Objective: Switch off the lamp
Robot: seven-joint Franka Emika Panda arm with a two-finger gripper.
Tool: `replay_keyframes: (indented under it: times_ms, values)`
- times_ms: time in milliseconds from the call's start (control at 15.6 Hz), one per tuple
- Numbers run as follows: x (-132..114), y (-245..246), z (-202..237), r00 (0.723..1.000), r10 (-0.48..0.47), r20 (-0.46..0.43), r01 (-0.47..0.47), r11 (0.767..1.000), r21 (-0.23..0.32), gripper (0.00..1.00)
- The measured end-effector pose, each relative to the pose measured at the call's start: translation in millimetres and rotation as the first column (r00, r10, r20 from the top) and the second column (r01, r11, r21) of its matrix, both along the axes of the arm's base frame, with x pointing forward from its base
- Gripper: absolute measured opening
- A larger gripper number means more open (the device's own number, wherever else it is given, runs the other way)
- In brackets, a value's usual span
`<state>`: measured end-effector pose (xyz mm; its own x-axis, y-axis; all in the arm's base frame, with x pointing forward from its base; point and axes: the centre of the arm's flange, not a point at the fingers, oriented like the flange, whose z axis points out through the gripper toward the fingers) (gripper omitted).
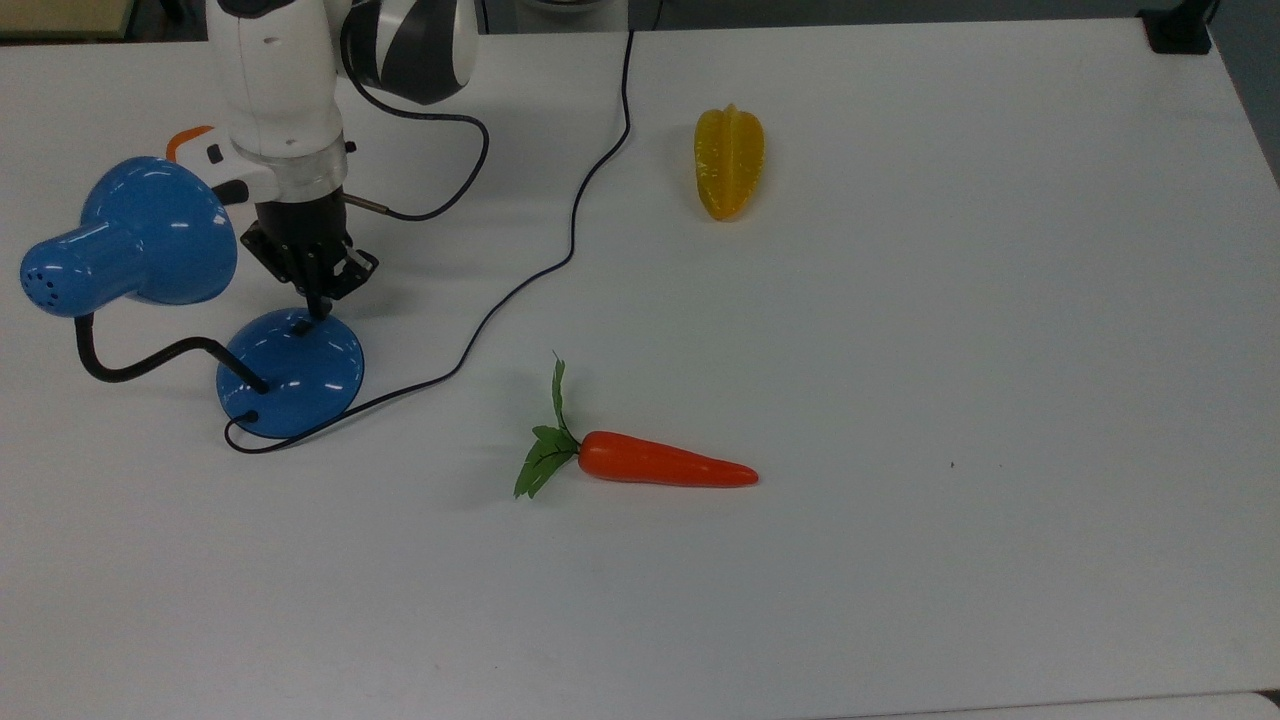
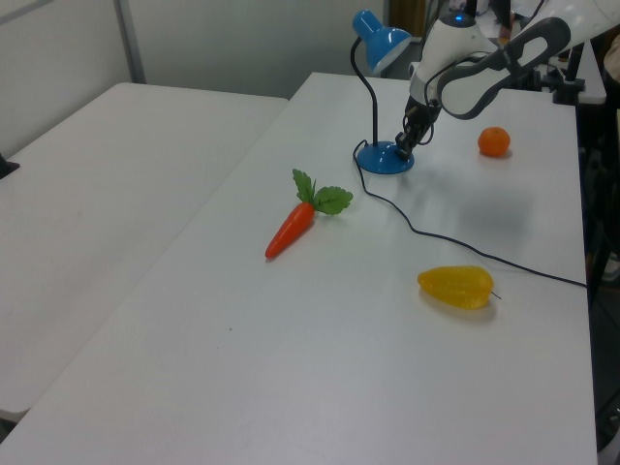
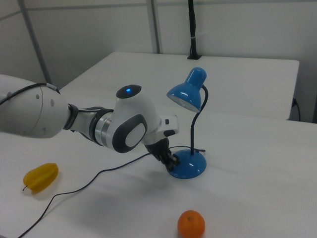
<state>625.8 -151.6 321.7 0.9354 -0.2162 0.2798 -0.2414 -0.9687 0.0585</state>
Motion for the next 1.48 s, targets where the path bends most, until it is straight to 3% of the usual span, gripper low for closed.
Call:
replay_keyframes:
  times_ms: [257, 642, 1027, 1284, 1477]
  values:
    - [-5.8, 35.2, 6.9, 0.991, 0.039, -0.127, -0.037, 0.999, 0.018, 0.01]
    - [-20.7, 126.8, 99.3, 0.956, 0.156, -0.248, -0.158, 0.987, 0.011, 0.01]
    - [-50.6, 189.5, 210.7, 0.935, 0.239, -0.262, -0.25, 0.968, -0.008, 0.01]
    - [-77.6, 210.9, 248.3, 0.915, 0.295, -0.275, -0.309, 0.951, -0.01, 0.02]
    - [-82.0, 212.7, 251.7, 0.912, 0.297, -0.282, -0.31, 0.951, 0.0, 0.26]
